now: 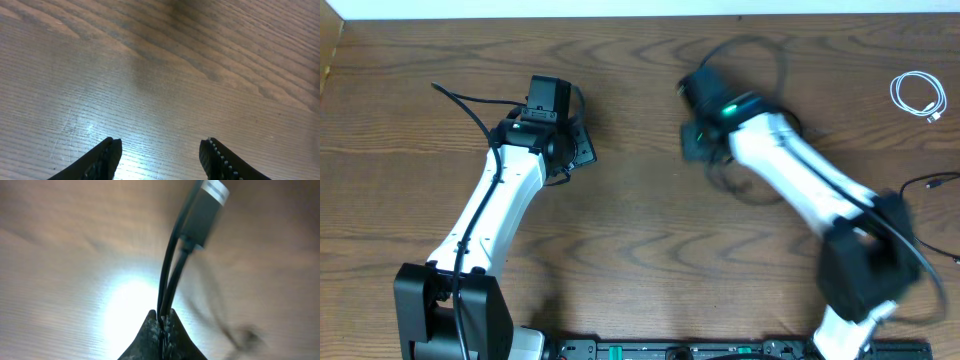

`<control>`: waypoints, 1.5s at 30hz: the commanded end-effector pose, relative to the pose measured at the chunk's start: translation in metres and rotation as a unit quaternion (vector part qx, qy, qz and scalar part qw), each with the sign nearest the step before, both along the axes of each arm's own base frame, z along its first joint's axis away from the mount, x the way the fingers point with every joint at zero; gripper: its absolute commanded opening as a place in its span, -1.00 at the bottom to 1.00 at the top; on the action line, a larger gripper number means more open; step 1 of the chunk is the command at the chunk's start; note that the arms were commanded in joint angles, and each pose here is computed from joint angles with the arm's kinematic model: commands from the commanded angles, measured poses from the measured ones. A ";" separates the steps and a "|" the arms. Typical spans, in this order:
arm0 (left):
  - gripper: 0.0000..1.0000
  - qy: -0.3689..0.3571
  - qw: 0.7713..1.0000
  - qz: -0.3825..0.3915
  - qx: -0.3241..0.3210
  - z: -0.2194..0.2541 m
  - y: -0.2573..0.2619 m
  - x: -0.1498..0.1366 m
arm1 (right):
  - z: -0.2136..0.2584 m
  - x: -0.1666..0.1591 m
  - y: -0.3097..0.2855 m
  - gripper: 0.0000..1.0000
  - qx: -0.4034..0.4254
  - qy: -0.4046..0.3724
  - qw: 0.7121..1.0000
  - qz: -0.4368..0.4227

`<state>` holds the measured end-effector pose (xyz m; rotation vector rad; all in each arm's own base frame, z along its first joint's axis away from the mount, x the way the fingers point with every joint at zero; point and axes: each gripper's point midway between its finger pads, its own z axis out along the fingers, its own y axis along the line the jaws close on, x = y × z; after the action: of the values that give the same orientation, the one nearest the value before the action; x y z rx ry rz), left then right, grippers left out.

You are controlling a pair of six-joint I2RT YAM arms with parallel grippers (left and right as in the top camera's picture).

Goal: Untangle cables

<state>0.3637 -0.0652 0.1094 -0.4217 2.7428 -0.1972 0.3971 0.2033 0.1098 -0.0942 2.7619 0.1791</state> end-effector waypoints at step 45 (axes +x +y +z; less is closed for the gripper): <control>0.12 0.006 1.000 -0.004 0.012 -0.005 0.004 -0.002 | 0.006 0.013 -0.095 -0.98 -0.031 0.062 0.987 0.148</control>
<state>0.3639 -0.0648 0.1095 -0.4221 2.7415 -0.1945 0.4167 0.0915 0.1368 -0.3871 2.8284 0.2013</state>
